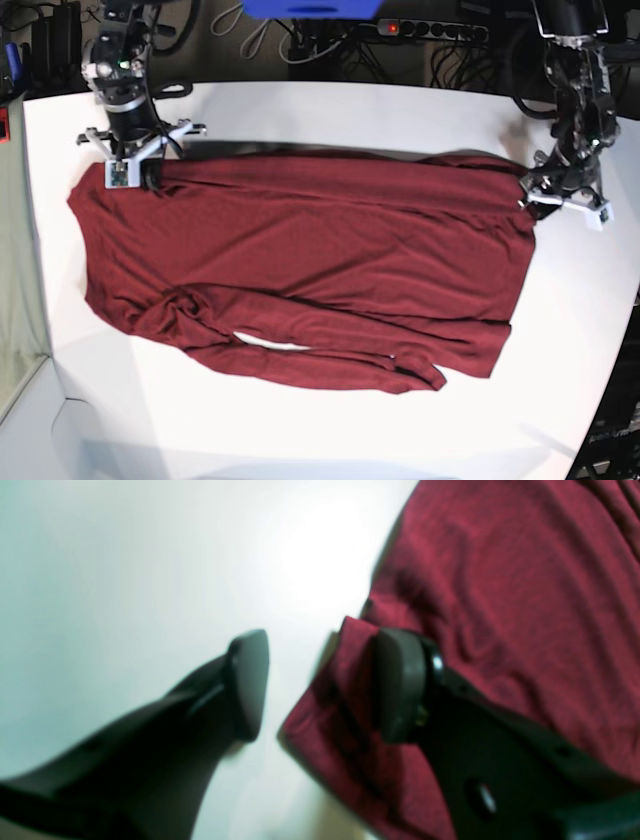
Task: Layout the t-shirt on the table in an organized manner, then fold the t-shirt properly
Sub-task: 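Lower the left gripper and grasp the shirt side edge near the collar, then hold the shirt edges with both grippers and adjust the right gripper grip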
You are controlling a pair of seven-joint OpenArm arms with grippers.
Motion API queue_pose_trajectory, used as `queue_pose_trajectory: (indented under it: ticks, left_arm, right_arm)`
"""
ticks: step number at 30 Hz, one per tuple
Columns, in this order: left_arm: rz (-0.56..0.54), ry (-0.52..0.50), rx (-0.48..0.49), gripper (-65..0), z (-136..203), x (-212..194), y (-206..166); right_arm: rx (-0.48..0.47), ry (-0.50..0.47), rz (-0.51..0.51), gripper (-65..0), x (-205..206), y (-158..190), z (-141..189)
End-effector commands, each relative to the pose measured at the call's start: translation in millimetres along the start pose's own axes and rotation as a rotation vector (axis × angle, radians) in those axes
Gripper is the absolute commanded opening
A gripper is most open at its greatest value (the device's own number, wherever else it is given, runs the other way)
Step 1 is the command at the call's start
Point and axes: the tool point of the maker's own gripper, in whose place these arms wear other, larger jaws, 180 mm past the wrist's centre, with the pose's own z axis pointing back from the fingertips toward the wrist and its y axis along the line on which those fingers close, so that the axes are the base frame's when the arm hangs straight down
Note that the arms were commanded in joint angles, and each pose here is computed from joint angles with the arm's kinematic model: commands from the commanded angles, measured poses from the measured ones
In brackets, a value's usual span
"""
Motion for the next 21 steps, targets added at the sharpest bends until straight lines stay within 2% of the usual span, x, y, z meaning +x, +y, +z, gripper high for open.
queue_pose_trajectory:
  ticks: [1, 5, 7, 11, 13, 16, 21]
  left_arm:
    - [0.004, -0.061, 0.015, -31.7, 4.0, 23.5, 7.0]
    - [0.023, -0.089, 0.045, -29.9, 17.8, 27.2, 23.8]
    - [0.027, -0.095, 0.038, -23.8, 22.5, 24.6, 20.9]
    - [0.0, -0.101, 0.02, -7.6, 31.7, 22.2, 14.1]
    - [-0.007, -0.104, 0.013, -2.6, 35.6, 21.1, 11.4]
    - [-0.008, -0.095, -0.003, -2.2, 36.0, 13.3, 2.3]
    - [0.007, -0.059, 0.013, -2.2, 28.7, 0.6, 8.0]
  right_arm:
    - [-0.007, -0.04, 0.006, -65.0, 10.8, -3.9, 1.9]
    - [-0.007, -0.039, 0.006, -65.0, 10.1, -3.9, 2.2]
    - [-0.004, -0.039, 0.006, -65.0, 10.3, -2.7, 2.0]
    - [-0.002, -0.039, 0.005, -65.0, 10.2, -1.8, 2.0]
    - [-0.002, -0.039, 0.003, -65.0, 10.2, -1.4, 2.0]
    - [-0.001, -0.039, 0.003, -65.0, 10.2, -0.8, 1.9]
    - [-0.001, -0.039, 0.003, -65.0, 10.2, -0.8, 1.9]
